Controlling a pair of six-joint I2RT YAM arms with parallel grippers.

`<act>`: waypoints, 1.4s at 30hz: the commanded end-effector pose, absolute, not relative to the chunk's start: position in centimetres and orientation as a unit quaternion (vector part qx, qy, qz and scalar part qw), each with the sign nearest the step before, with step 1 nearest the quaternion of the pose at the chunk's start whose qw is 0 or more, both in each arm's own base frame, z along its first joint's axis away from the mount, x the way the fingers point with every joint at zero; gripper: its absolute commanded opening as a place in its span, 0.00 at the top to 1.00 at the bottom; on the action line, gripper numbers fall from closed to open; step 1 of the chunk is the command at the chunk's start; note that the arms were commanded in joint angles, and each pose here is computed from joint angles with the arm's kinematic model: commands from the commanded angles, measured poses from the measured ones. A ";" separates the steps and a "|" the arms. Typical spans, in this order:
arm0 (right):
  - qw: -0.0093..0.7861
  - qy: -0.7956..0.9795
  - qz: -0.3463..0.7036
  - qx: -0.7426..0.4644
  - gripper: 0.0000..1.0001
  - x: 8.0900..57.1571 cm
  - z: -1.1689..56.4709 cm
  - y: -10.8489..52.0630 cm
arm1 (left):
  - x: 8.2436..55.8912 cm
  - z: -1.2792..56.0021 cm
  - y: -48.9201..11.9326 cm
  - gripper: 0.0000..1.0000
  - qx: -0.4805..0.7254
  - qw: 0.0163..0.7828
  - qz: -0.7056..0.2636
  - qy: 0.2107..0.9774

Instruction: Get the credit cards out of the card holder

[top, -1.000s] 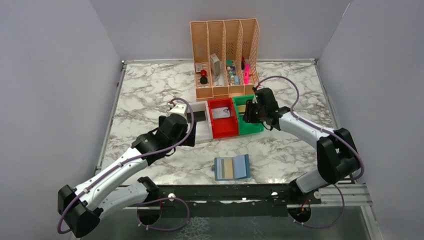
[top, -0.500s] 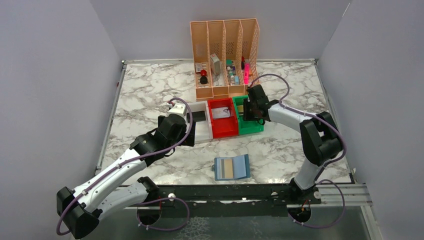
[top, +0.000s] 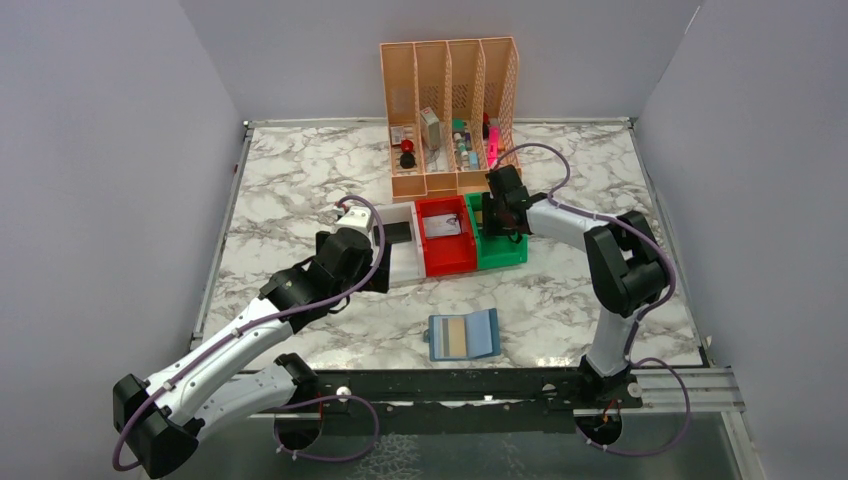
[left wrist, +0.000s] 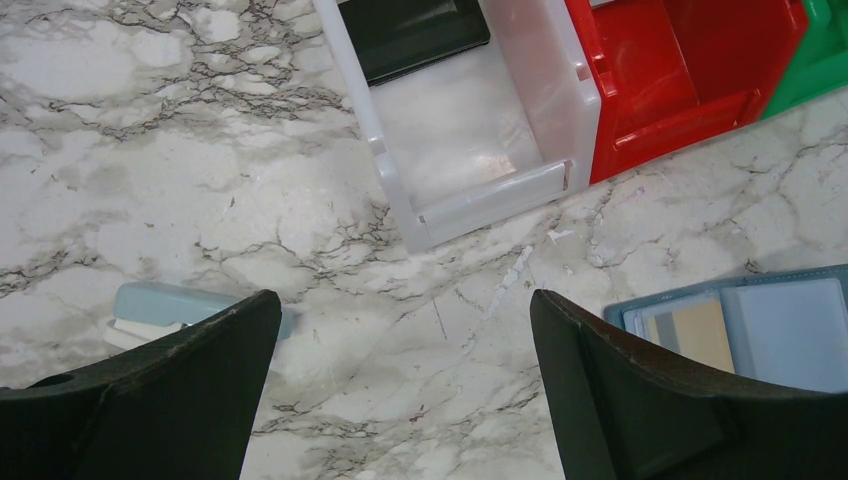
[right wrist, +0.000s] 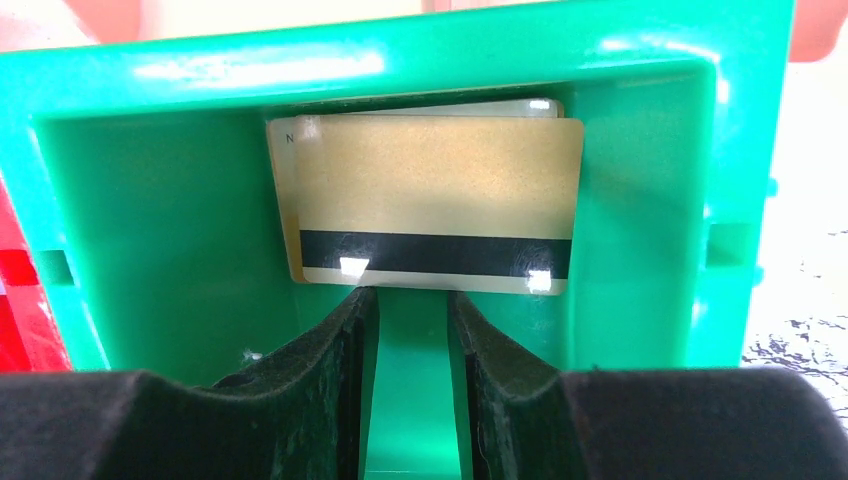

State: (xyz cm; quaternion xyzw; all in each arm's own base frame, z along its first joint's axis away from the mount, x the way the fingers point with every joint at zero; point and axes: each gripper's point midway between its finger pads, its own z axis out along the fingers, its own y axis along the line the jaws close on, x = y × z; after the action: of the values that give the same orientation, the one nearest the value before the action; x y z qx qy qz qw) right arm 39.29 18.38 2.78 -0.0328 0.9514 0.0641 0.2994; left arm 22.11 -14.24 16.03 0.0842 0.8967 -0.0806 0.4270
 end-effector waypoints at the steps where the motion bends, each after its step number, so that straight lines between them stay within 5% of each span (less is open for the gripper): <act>1: 0.309 0.950 0.045 -0.025 0.63 40.3 2.6 17.7 | 22.2 16.2 -14.4 0.01 0.088 0.432 -0.087 0.893; 14: 0.320 0.944 0.063 -0.036 0.61 40.6 4.1 18.4 | 22.2 16.0 -14.4 0.01 0.088 0.429 -0.085 0.895; 23: 0.375 0.916 0.134 -0.053 0.53 36.8 11.0 18.4 | 22.3 15.8 -14.4 0.01 0.089 0.427 -0.082 0.896; 35: 0.383 0.893 0.228 -0.065 0.48 24.5 12.1 22.2 | 22.4 15.8 -14.1 0.01 0.084 0.429 -0.075 0.896; 42: 0.360 0.905 0.194 -0.117 0.48 18.1 9.8 25.2 | 22.7 15.9 -13.3 0.01 0.068 0.433 -0.054 0.897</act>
State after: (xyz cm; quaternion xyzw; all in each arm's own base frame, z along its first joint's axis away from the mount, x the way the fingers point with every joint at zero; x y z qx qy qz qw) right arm 19.81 25.38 11.36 -0.1348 0.8904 0.2392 0.3630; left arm 22.18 -14.19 15.71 0.0851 0.8989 -0.0747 0.4232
